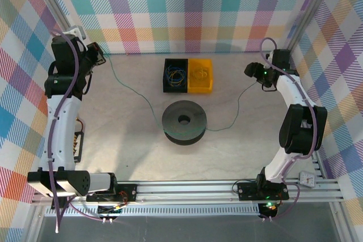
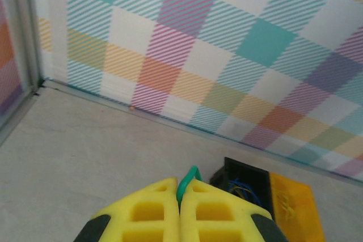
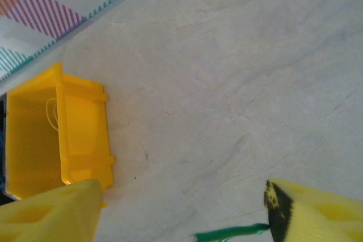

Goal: Wrap the cables

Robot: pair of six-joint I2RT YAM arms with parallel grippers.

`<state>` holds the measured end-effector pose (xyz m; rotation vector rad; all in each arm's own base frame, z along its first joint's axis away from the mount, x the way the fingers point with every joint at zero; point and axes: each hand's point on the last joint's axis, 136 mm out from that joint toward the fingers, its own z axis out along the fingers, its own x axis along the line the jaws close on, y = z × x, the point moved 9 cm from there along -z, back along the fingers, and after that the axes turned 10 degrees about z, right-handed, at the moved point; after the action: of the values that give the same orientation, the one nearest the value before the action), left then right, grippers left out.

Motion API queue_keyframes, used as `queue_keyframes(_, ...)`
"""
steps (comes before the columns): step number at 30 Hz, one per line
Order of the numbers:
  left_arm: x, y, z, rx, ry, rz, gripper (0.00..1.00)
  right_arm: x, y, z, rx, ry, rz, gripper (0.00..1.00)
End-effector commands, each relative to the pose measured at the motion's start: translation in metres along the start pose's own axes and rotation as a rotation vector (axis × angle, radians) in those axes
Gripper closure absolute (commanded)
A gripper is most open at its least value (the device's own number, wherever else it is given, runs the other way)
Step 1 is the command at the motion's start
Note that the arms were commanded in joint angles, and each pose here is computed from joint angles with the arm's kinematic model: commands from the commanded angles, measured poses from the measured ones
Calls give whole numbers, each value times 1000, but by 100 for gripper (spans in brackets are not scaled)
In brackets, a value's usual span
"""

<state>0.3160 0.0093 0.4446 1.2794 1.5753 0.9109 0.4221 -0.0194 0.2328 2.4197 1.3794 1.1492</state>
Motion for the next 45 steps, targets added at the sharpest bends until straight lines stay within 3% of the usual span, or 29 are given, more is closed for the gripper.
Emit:
queue_keyframes(1, 6, 11, -8, -42, 109, 3, 100, 8, 3, -11, 7, -15, -61, 12)
queue_keyframes(4, 9, 13, -12, -52, 152, 13, 100, 8, 6, -18, -22, -44, -61, 1)
queue_keyframes(10, 11, 17, -19, -64, 187, 34, 100, 0, 11, -23, -84, -137, -15, 1)
queue_keyframes(15, 13, 17, -26, -76, 210, 45, 100, -25, 16, -32, -186, -406, 12, 1)
queue_keyframes(22, 13, 18, -29, -82, 219, 55, 100, -46, 19, -40, -234, -624, -54, 1)
queue_keyframes(29, 14, 20, -35, -94, 230, 61, 100, -56, 29, -39, -184, -714, -119, 1)
queue_keyframes(31, 13, 19, -36, -92, 215, 61, 100, -45, 28, -38, -160, -599, -142, 1)
queue_keyframes(34, 8, 17, -34, -95, 150, 69, 100, -6, 17, -42, -122, -228, -252, 1)
queue_keyframes(38, 0, 12, -30, -74, 38, 92, 100, 78, -14, -63, -77, 275, -525, 1)
queue_keyframes(41, -3, 5, -25, -43, -12, 99, 100, 149, -52, -67, 39, 501, -779, 1)
queue_keyframes(45, -5, -2, -21, -21, -43, 95, 100, 227, -98, -63, 158, 774, -951, 0)
